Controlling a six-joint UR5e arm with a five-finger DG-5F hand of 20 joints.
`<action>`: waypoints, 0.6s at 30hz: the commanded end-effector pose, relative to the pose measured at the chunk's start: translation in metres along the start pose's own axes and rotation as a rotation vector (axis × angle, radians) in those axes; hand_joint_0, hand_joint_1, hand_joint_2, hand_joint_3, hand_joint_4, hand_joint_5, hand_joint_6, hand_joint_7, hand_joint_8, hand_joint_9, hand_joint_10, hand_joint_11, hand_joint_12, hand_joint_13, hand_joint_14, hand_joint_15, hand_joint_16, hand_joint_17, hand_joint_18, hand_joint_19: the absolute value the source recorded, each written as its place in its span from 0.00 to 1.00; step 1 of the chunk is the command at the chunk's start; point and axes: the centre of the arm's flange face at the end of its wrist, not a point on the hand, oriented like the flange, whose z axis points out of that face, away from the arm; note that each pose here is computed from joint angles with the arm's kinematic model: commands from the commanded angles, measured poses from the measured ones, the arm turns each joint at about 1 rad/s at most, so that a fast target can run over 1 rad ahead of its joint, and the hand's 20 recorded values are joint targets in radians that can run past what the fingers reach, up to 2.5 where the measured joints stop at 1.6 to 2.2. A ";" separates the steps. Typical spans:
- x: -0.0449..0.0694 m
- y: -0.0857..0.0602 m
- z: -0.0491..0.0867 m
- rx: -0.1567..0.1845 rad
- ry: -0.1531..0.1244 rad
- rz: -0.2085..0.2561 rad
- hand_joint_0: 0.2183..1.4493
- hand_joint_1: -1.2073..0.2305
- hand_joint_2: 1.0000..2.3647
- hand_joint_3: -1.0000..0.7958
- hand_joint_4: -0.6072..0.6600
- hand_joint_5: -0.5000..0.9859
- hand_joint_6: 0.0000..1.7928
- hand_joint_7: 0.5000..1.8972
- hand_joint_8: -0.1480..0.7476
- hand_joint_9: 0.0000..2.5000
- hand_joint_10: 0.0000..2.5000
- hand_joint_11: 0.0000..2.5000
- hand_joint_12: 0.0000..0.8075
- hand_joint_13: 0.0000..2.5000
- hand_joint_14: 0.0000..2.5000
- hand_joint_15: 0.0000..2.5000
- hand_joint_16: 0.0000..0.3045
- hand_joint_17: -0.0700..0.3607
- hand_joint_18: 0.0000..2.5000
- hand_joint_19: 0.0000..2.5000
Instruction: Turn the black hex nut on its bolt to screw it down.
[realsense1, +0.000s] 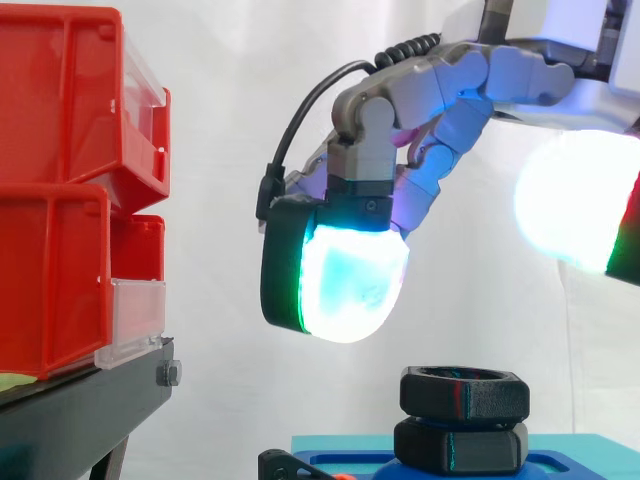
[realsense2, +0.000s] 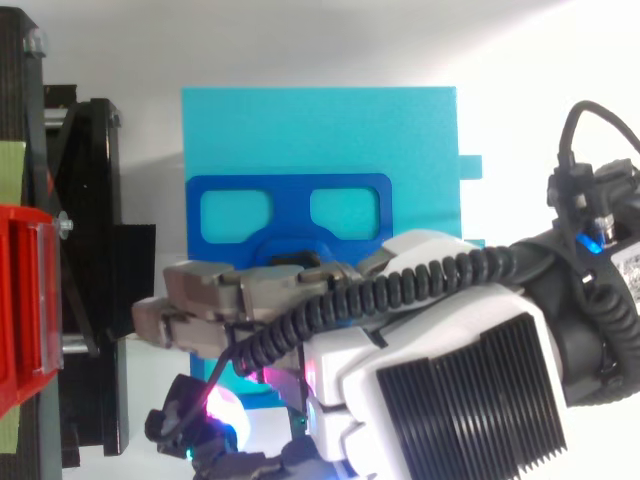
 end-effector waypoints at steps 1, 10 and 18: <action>0.001 0.006 0.001 -0.005 0.014 0.006 0.24 0.70 0.00 0.28 0.48 0.36 0.28 0.39 0.48 0.45 0.00 0.11 0.38 0.28 0.00 0.07 0.15 0.40 0.24 0.19; 0.013 0.010 -0.004 -0.006 0.025 0.009 0.24 0.69 0.00 0.28 0.49 0.36 0.28 0.38 0.47 0.45 0.00 0.10 0.38 0.28 0.00 0.07 0.15 0.40 0.24 0.19; 0.015 0.004 -0.006 0.005 0.022 0.002 0.24 0.69 0.00 0.28 0.53 0.35 0.28 0.33 0.47 0.45 0.00 0.09 0.38 0.28 0.00 0.07 0.15 0.40 0.24 0.19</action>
